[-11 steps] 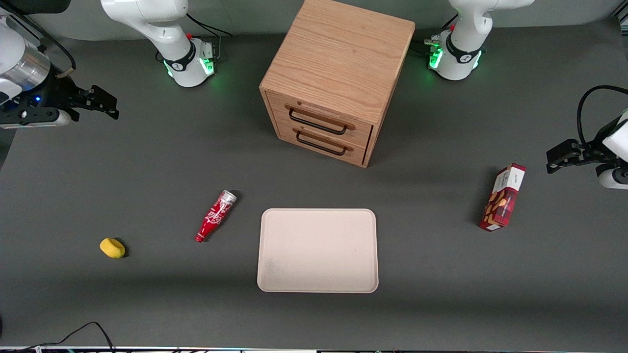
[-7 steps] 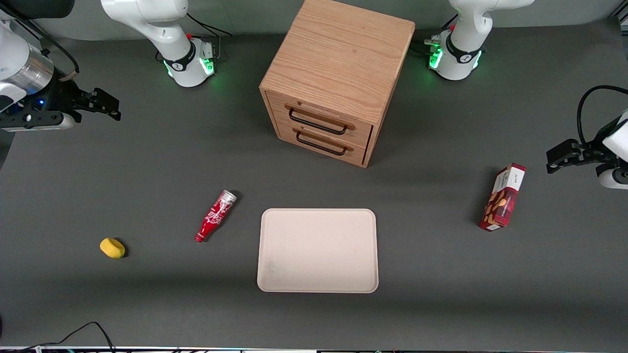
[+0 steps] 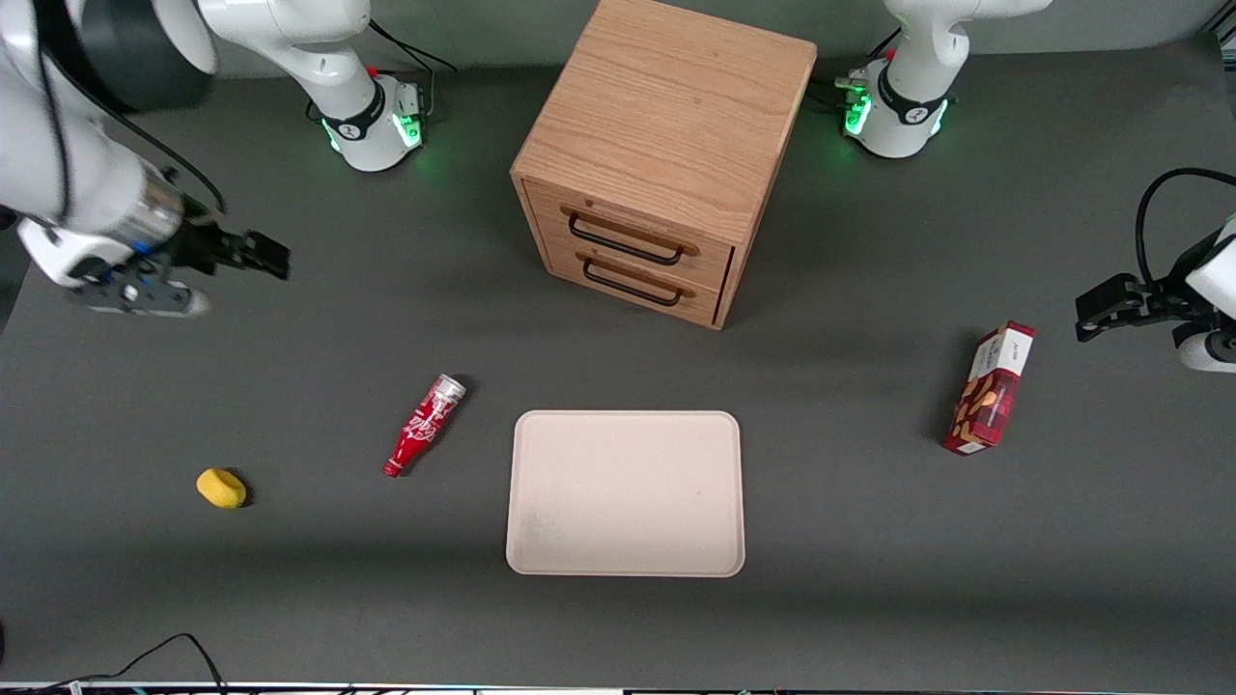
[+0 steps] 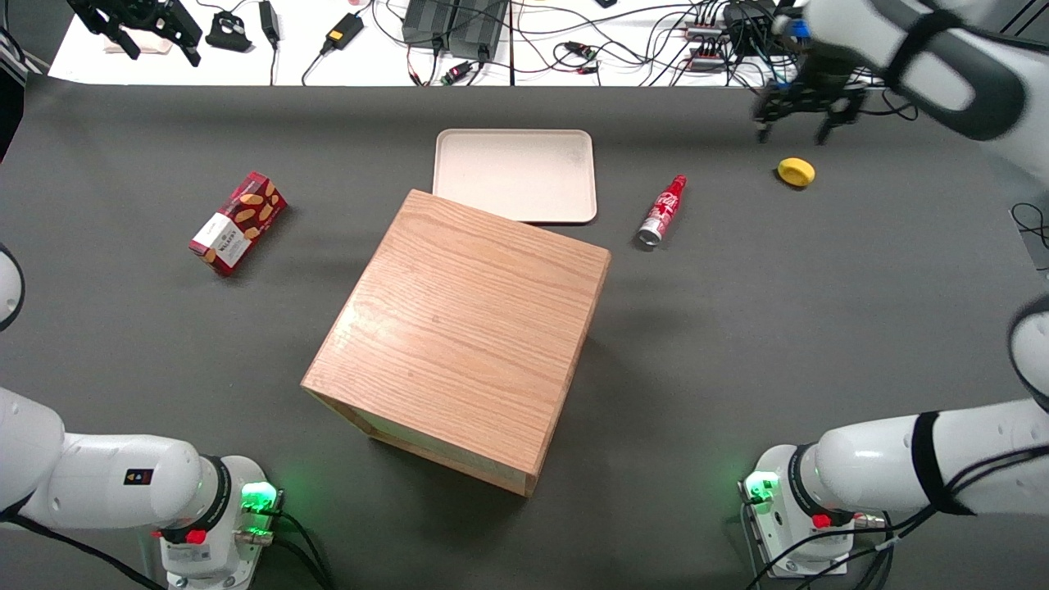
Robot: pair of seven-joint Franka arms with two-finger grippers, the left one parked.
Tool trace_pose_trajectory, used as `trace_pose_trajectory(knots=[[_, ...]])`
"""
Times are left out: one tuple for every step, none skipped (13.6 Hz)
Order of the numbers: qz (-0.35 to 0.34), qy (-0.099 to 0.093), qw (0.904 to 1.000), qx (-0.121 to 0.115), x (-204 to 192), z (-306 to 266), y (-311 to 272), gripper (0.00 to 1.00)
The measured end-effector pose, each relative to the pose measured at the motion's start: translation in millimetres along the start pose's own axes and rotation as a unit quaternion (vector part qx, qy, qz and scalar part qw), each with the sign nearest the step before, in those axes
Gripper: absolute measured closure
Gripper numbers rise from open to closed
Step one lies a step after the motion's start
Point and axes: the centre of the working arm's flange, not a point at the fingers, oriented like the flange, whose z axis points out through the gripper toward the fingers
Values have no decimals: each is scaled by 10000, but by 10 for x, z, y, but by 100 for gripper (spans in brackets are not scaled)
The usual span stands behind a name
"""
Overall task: Place coke bottle on tray
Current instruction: 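Move the right gripper down to the red Coca-Cola bottle lying on its side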
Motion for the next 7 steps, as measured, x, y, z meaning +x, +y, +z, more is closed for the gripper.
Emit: trace_pose_trajectory(knots=[[98,-22,9999,75,161,147,-211,0],[203,-23,9996,178,330,300,-393,0],[359,19,9990,283,493,466,-566,0],[542,86,9977,391,628,646,-736,0],[717,122,9962,479,727,852,-911,0],[941,128,9940,535,804,1069,-1066,0],[1211,135,9908,582,879,1271,-1167,0]])
